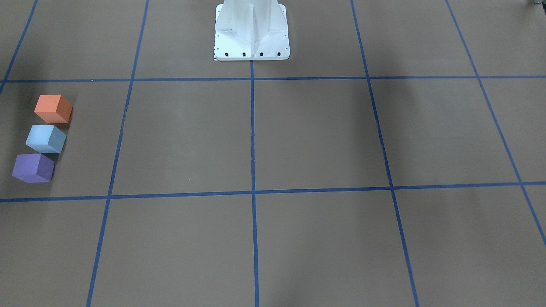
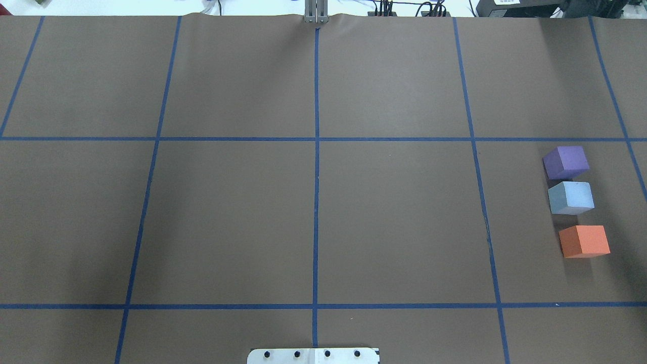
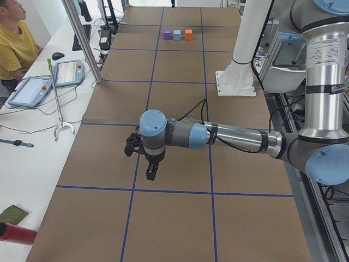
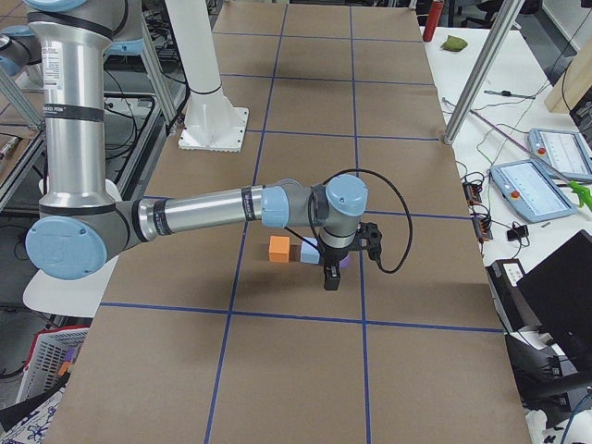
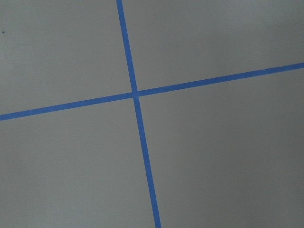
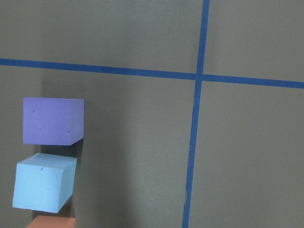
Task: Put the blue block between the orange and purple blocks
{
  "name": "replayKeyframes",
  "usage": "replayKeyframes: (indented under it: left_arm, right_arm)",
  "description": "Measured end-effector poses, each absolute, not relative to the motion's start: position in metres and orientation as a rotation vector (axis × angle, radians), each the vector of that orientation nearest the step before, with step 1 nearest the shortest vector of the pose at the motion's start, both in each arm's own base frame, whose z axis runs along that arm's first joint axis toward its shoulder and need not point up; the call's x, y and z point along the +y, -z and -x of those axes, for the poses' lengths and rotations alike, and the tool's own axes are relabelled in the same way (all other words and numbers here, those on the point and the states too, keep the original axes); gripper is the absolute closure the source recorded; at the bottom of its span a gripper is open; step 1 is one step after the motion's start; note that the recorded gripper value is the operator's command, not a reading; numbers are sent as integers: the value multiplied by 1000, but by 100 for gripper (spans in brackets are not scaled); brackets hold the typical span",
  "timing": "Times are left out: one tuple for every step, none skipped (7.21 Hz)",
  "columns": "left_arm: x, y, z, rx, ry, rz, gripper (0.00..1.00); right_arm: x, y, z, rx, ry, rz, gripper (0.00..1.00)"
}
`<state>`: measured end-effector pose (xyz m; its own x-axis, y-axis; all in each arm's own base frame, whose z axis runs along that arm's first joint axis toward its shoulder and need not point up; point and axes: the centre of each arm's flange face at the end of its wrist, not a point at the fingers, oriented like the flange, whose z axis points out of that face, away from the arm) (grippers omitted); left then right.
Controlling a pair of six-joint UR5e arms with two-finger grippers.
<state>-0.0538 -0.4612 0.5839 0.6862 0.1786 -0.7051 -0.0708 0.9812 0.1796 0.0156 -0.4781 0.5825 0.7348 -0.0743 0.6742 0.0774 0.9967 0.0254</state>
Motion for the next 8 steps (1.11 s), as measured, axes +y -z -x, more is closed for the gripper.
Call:
replayKeyframes:
  left_arm:
    - [-460, -585, 54, 802, -139, -140, 0]
    - [-459, -586, 54, 801, -137, -138, 0]
    - [-458, -585, 54, 803, -137, -138, 0]
    - [-458, -584, 54, 806, -137, -139, 0]
    - [-458, -583, 54, 807, -137, -139, 0]
    - [-457, -582, 54, 808, -138, -140, 0]
    - [-457, -582, 54, 808, -138, -141, 0]
    - [-458, -581, 54, 808, -139, -142, 0]
  right_arm:
    - [-479, -584, -16, -741, 85, 0, 0]
    - [-480, -584, -15, -741, 87, -3, 0]
    - [-480, -583, -15, -741, 89, -6, 0]
    - [-481, -582, -15, -742, 90, -7, 0]
    - [-482, -581, -15, -742, 90, -9, 0]
    - [-483, -580, -15, -742, 91, -13, 0]
    - [-483, -578, -15, -743, 92, -16, 0]
    - [-483, -577, -15, -744, 93, -18, 0]
